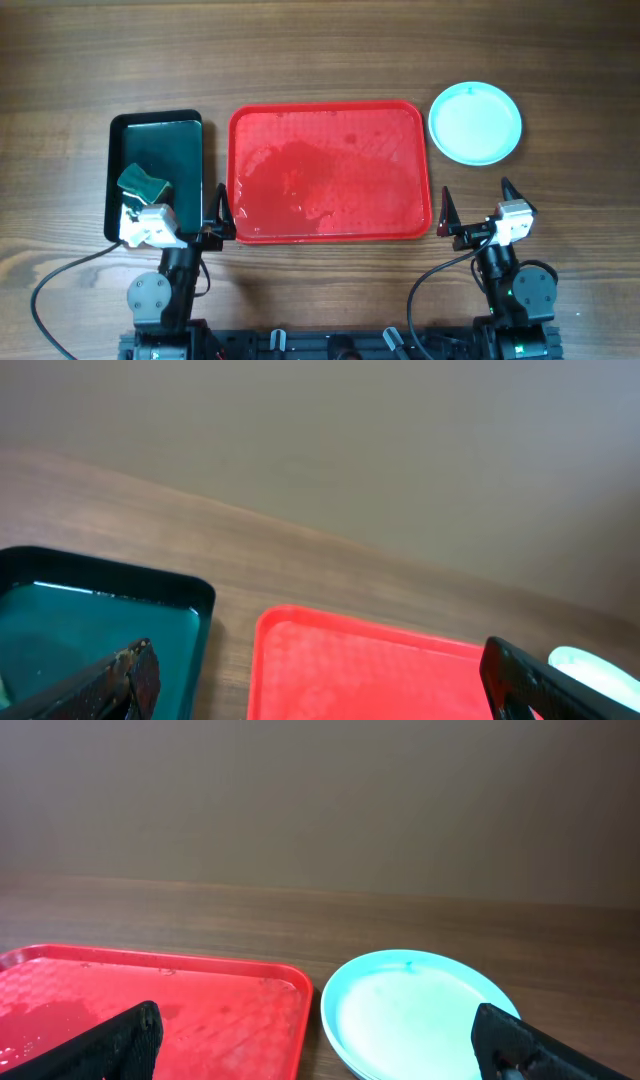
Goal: Clean dirty plates on tray and stack at the side
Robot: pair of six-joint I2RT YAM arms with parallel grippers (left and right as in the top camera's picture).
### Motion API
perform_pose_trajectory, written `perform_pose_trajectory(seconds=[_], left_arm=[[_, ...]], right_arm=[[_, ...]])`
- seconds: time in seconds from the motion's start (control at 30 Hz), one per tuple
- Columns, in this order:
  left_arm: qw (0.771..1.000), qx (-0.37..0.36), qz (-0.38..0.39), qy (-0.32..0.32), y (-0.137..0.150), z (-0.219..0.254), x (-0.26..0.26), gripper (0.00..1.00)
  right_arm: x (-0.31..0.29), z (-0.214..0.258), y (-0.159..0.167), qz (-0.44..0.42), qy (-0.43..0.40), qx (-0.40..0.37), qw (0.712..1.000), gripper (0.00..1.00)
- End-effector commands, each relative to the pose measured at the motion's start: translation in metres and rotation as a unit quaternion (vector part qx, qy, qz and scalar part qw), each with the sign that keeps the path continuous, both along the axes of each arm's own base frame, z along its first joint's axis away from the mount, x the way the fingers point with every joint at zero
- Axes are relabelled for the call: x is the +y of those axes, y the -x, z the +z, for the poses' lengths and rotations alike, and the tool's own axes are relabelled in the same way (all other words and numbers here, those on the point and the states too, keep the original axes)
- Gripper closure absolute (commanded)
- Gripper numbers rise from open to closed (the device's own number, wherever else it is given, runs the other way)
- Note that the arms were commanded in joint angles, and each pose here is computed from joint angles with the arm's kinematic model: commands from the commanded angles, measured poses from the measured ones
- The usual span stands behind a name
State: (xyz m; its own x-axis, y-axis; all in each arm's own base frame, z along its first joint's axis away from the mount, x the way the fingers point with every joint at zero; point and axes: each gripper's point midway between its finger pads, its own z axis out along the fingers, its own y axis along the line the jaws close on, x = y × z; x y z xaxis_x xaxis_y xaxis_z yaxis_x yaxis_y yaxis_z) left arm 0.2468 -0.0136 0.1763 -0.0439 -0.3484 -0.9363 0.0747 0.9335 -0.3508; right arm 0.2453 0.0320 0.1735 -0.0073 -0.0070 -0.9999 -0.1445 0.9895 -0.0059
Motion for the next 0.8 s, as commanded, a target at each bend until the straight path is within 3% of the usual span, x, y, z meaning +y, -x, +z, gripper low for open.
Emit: perform_pose_trajectory(seconds=[0.0,0.13,0.4,0.77], left_arm=[[1.0,-0.005,0.013,-0.012,0.0,-0.003,0.004,0.0],[0.999,0.031,0.011,-0.019,0.001,-0.021,0.004,0.0],[0.988,0.014,-0.009,-0.151,0.001,-0.019,-0.002,0.0],[0.986,0.024,0.047,-0.155,0.001,-0.019,0.017,0.0]], right_arm=[[-0.003,0.001,0.0,-0.008,0.008,-0.005,1.0,0.0],[-0.003,0.002,0.0,-0.008,0.008,-0.006,1.0,0.0],[-0.003,0.002,0.0,-0.007,0.008,-0.006,1.0,0.0],[-0.003,0.001,0.0,-0.008,0.008,-0.005,1.0,0.01]])
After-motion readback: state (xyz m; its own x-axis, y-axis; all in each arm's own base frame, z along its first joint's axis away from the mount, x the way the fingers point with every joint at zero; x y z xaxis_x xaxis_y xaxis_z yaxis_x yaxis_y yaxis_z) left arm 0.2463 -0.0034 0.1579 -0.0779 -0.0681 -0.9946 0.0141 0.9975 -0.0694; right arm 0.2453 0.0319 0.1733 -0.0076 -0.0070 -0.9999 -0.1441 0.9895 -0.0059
